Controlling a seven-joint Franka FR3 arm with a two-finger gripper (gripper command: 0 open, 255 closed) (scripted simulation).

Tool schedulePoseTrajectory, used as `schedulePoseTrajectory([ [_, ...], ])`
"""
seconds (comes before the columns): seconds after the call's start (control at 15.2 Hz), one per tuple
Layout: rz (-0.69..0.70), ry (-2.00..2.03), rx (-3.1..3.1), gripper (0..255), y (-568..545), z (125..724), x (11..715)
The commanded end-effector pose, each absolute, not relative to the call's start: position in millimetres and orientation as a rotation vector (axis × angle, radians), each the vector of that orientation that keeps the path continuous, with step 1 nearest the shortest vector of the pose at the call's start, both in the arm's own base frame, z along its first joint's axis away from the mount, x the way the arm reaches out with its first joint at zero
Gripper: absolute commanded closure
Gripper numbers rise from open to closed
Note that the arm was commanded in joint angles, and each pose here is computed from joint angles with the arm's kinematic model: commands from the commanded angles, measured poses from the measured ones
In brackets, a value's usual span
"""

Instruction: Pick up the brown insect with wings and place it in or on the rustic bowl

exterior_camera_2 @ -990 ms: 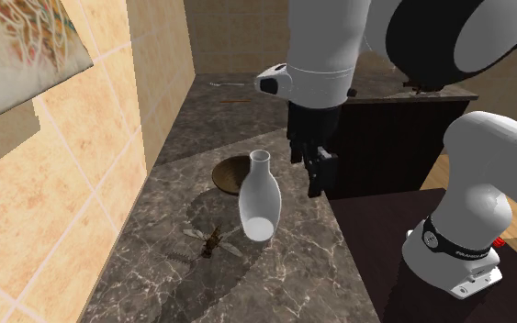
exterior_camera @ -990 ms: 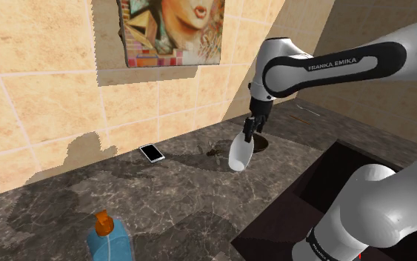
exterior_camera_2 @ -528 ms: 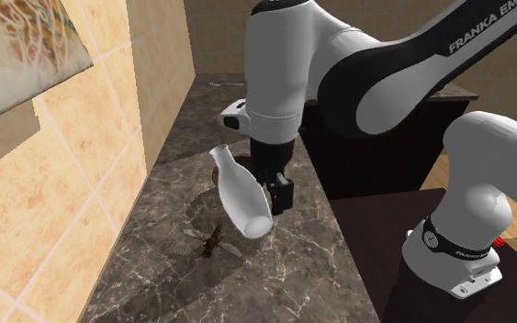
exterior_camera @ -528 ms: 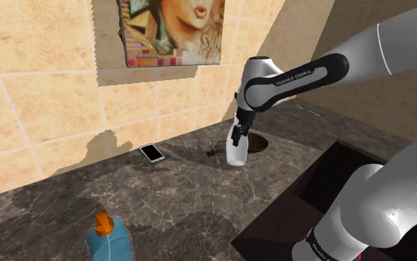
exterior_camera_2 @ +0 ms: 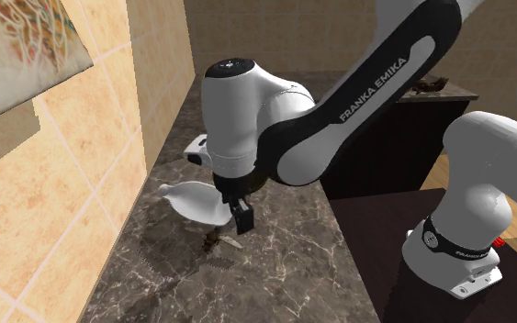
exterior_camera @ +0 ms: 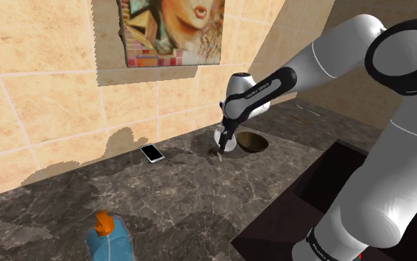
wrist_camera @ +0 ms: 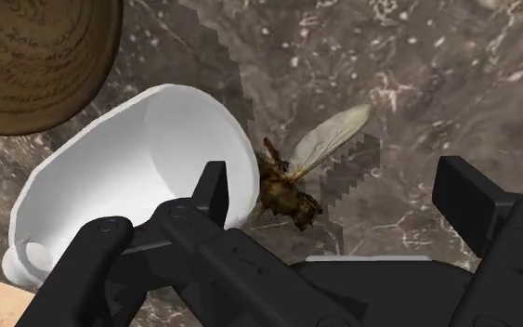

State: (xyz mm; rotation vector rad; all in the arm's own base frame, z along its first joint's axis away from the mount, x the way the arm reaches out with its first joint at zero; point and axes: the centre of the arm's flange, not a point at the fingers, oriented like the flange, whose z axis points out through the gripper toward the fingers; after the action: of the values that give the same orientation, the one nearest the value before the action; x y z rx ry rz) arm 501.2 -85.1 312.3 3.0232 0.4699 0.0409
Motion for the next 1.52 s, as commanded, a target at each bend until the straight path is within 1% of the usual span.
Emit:
schedulePoseTrajectory([
  [0.0, 0.056, 0.519, 3.011, 0, -88.7, 293.9, 517.4],
  [0.26, 0.084, 0.611, 2.988, 0, -93.3, 259.4, 553.9],
  [0.79, 0.084, 0.612, 2.988, 0, -96.4, 219.4, 557.0],
  [1.32, 0.084, 0.612, 2.988, 0, -96.4, 219.4, 557.0],
  [1.39, 0.084, 0.612, 2.988, 255, -99.5, 221.8, 556.0],
  [1.45, 0.086, 0.612, 2.988, 255, -103.7, 222.6, 551.3],
])
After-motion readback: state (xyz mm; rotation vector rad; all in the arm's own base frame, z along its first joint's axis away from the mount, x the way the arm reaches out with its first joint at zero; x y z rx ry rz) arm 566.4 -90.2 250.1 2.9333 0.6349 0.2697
